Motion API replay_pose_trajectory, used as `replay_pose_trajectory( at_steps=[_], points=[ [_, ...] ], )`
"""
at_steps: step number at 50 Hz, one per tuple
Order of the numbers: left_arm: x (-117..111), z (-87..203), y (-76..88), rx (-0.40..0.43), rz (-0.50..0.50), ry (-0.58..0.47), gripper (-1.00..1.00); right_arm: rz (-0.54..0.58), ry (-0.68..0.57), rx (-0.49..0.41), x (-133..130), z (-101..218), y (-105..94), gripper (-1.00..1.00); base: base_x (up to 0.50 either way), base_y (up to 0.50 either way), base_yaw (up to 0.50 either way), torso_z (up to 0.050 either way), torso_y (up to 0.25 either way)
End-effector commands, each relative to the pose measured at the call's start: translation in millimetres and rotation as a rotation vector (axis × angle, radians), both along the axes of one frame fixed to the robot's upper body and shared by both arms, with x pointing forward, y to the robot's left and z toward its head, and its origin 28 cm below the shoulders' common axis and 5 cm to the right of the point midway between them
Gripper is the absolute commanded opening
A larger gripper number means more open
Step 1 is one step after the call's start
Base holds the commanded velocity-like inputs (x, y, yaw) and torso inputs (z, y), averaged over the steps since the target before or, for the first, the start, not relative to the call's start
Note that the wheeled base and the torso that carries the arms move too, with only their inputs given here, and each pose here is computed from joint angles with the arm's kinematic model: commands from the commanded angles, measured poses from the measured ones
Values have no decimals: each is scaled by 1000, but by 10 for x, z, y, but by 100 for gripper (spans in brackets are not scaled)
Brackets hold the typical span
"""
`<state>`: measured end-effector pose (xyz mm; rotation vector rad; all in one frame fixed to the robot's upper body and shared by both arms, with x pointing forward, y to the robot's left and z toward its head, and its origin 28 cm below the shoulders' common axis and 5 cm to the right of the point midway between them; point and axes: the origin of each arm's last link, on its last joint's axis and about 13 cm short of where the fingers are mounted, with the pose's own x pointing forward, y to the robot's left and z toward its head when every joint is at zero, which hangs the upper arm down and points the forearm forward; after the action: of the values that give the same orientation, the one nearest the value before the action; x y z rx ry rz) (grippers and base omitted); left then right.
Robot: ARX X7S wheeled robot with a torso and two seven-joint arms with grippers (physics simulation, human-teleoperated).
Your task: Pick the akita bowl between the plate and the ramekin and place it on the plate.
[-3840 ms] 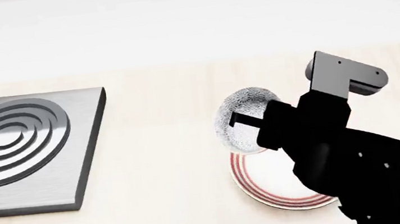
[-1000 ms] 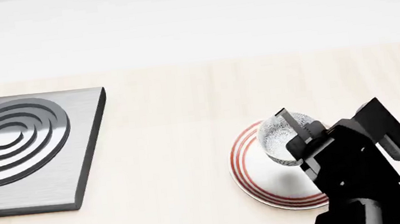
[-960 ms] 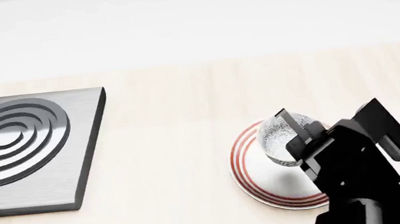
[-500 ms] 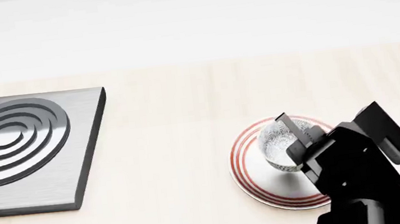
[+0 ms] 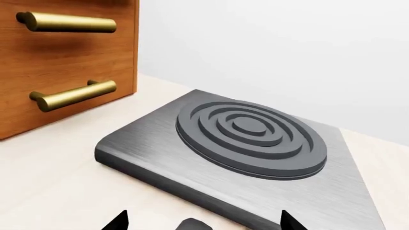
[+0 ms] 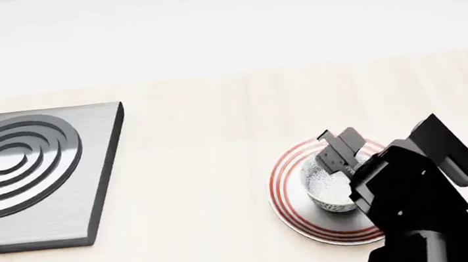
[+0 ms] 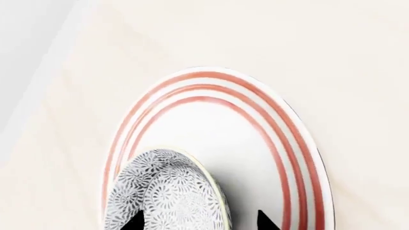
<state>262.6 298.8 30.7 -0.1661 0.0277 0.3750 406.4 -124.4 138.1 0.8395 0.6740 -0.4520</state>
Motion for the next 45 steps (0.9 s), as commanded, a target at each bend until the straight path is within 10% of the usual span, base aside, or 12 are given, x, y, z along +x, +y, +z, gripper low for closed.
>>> replay_pose_trajectory(
  at_steps=[1, 45],
  points=[
    [1, 2, 0, 0, 1, 0, 100, 7, -16, -31, 20, 58, -10, 100, 0, 0, 0, 0, 0],
    [-3, -2, 1, 2, 2, 0, 100, 106, -302, -241, -166, 693, -5, 100, 0, 0, 0, 0, 0]
  ],
)
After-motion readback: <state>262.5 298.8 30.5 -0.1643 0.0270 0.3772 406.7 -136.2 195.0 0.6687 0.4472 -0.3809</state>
